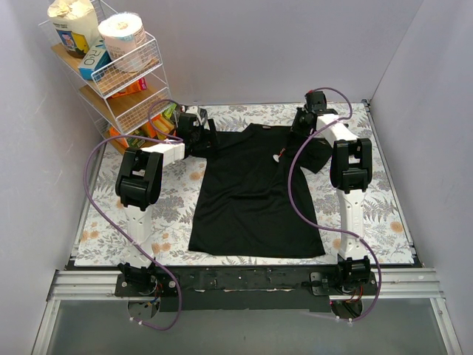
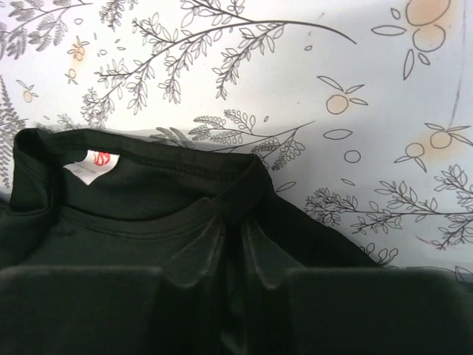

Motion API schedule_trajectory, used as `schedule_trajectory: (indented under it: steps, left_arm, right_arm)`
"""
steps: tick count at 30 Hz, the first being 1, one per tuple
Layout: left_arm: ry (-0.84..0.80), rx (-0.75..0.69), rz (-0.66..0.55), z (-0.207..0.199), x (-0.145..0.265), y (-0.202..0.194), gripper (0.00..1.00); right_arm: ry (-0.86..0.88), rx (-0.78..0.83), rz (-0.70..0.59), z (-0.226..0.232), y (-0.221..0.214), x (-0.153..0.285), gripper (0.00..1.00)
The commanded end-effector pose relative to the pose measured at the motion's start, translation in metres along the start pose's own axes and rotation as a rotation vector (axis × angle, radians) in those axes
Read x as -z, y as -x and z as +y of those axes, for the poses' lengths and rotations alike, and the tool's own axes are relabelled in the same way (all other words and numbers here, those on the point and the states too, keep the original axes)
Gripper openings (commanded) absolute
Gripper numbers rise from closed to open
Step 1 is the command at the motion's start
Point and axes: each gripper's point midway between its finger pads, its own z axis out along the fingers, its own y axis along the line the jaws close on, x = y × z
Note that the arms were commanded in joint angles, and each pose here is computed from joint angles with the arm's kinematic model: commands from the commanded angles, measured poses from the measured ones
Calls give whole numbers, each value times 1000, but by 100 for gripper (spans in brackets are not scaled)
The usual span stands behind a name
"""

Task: Pin the brooch onto the clothing
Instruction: Flatten out the clothes at the center of the board.

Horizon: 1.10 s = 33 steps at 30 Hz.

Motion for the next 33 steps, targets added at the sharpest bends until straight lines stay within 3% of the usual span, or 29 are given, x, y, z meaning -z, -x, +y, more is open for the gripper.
schedule_trajectory:
  steps: [1, 6, 9, 18, 24, 28, 33]
  left_arm:
    - [164, 40, 62, 56, 15, -7, 98]
    - [29, -34, 46, 18, 13, 11, 98]
    - [-3, -57, 28, 0, 16, 23, 98]
    - [-55, -106, -17, -35, 29, 48, 98]
    - [-131, -168, -37, -73, 41, 52, 98]
    - [-228, -231, -23, -111, 40, 38, 98]
    - [-308, -246, -4, -132, 19, 28, 98]
  right_arm:
    - [101, 104, -54, 16, 24, 13, 29]
    - [204, 205, -94, 46, 39, 59, 53]
    - [191, 239, -99, 48, 31, 93, 57]
    - [70, 246, -49, 10, -34, 152, 59]
    - [-35, 217, 43, -25, -78, 146, 60]
    - [-43, 202, 53, -31, -85, 141, 59]
    - [-45, 188, 81, -35, -95, 130, 59]
